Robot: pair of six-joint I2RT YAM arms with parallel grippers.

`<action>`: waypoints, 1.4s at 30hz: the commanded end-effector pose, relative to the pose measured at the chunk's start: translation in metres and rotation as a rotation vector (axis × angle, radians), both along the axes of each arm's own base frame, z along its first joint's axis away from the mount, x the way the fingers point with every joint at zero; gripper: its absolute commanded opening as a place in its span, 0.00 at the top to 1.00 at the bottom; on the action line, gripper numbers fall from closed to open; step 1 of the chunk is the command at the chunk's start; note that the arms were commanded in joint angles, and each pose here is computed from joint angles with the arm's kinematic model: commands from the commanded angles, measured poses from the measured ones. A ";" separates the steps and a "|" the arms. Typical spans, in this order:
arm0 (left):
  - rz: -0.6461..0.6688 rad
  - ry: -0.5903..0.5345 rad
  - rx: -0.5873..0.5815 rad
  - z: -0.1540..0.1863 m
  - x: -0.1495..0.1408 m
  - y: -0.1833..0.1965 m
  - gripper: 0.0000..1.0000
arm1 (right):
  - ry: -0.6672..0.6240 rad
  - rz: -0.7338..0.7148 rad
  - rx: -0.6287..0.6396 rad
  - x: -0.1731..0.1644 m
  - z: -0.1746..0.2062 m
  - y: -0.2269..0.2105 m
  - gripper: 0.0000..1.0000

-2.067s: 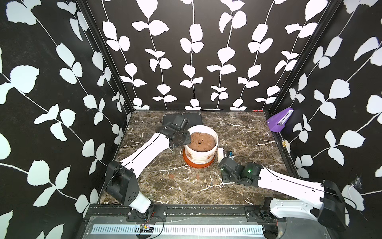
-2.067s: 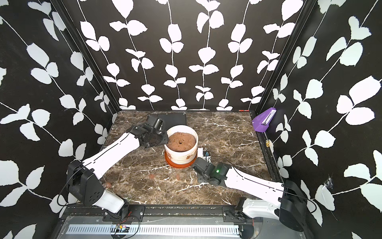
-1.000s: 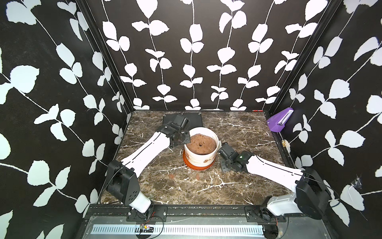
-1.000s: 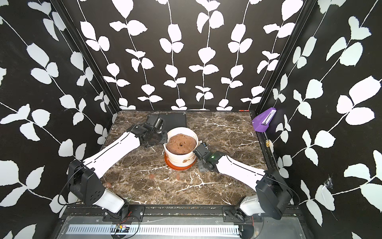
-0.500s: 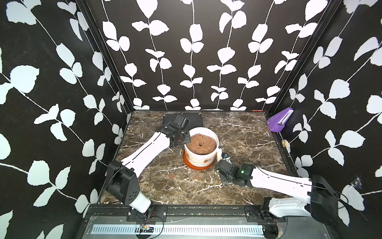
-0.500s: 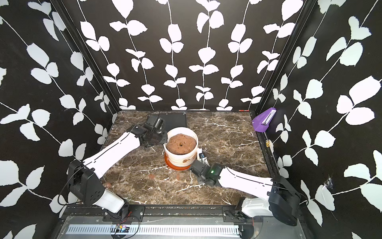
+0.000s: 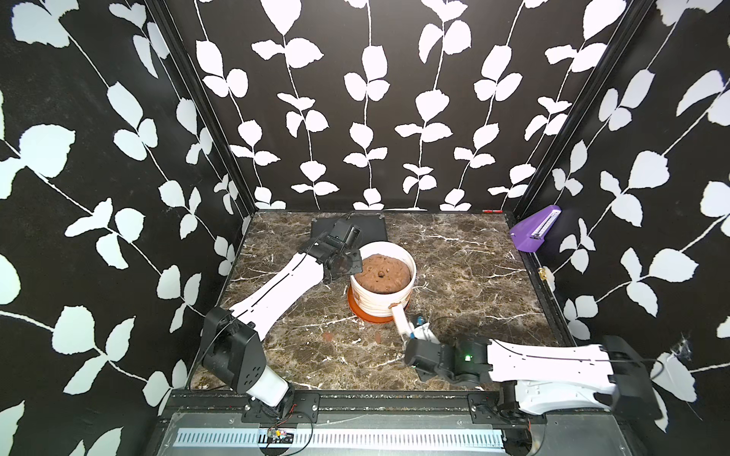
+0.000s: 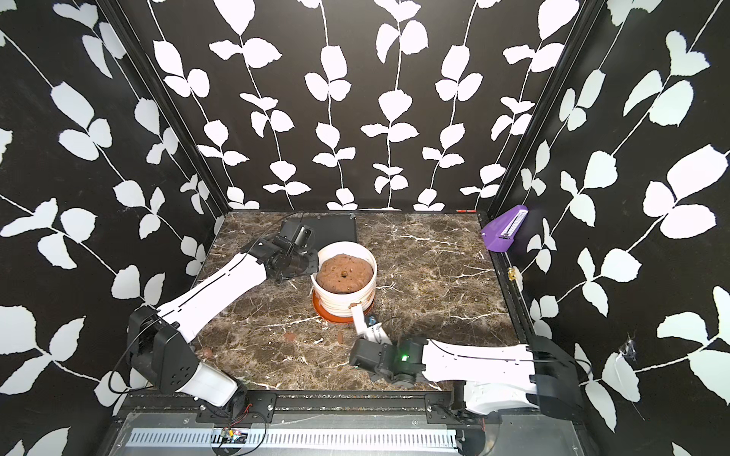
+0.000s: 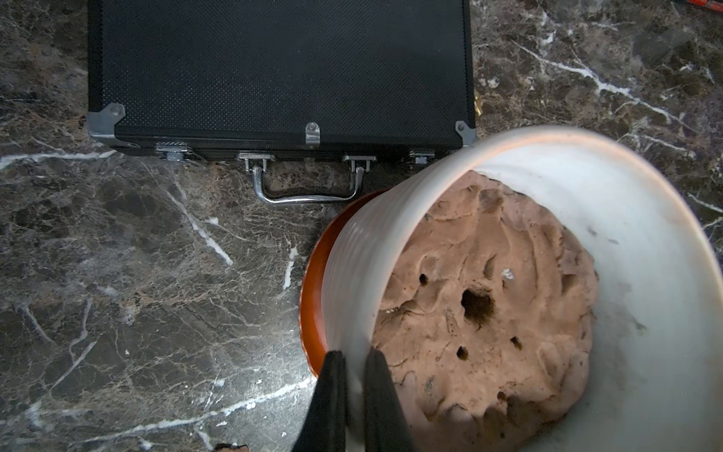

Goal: Scrub the dried mud off the ceramic pot
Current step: Brush off the soil from the pot.

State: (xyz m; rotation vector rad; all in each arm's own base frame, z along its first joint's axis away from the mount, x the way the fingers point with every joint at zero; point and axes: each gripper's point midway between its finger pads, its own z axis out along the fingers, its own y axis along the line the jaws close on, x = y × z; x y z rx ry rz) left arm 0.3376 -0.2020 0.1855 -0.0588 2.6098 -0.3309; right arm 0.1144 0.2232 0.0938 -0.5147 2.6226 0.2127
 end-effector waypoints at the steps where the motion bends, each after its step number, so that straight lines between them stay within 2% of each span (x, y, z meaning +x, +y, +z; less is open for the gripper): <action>1: 0.005 0.041 -0.030 -0.008 -0.010 -0.004 1.00 | -0.014 -0.147 -0.065 0.011 -0.004 -0.048 1.00; 7: -0.002 0.044 -0.022 -0.007 -0.010 -0.003 1.00 | -0.003 -0.196 -0.074 0.039 0.006 -0.060 1.00; 14: 0.006 0.053 -0.016 -0.012 -0.012 -0.001 1.00 | -0.025 -0.130 -0.045 0.065 0.016 -0.025 1.00; 20: 0.007 0.052 -0.025 -0.011 -0.011 -0.003 1.00 | -0.030 -0.066 -0.001 0.075 0.020 0.004 1.00; 26: 0.006 0.054 -0.016 -0.014 -0.012 -0.001 1.00 | -0.027 0.016 0.052 0.062 0.025 0.024 1.00; 36: 0.010 0.056 -0.012 -0.017 -0.012 -0.001 1.00 | -0.015 0.086 0.048 0.021 0.018 0.033 1.00; 39: 0.012 0.052 -0.012 -0.016 -0.012 0.000 1.00 | 0.000 0.152 0.010 -0.002 0.009 0.039 1.00; 42: 0.016 0.053 -0.014 -0.016 -0.012 0.000 1.00 | 0.028 0.129 -0.098 -0.010 -0.007 0.027 1.00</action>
